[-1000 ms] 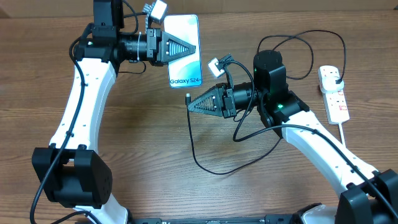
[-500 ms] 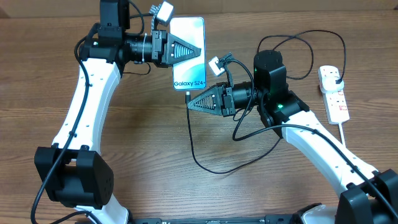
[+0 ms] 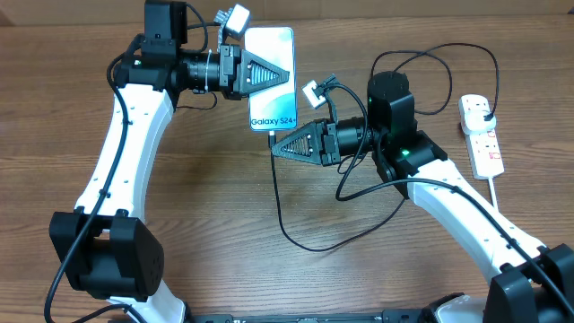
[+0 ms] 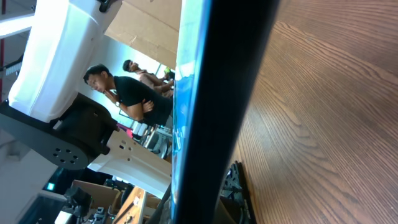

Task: Plug charger to phone and switch on socket
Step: 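Push the USB-C plug into the phone's port with the right gripper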

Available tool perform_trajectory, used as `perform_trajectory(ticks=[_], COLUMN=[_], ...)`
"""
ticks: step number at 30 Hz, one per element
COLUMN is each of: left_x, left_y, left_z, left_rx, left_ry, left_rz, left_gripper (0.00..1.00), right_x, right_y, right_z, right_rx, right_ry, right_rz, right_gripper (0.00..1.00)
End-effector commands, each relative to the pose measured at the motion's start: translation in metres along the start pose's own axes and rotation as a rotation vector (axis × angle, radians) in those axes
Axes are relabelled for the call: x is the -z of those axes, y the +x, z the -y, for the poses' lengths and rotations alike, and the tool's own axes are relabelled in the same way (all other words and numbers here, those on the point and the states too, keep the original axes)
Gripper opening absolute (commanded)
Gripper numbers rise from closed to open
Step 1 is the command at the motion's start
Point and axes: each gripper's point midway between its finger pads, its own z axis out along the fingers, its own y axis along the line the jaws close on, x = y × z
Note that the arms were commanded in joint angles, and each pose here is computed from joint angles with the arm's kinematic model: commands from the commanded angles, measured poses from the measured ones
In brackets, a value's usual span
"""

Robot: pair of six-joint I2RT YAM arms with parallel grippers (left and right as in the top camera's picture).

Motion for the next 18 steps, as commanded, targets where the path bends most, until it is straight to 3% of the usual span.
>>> perform_trajectory(ticks=[1,18], left_x=[0.003,0.014], left_y=[0.0,-0.005], left_z=[0.026,0.023], left_rx=[-0.111,-0.073], left_ry=[0.005,-0.009], left_rz=[0.007,0.035], left_gripper=[0.04,0.04], right_x=[0.004,0.004], right_y=[-0.006,-0.007], right_z=[0.004,0.009], right_rx=[-0.004,-0.033], right_ry=[0.015,0.04], right_rz=[0.022,0.034], right_gripper=[0.04,0.04])
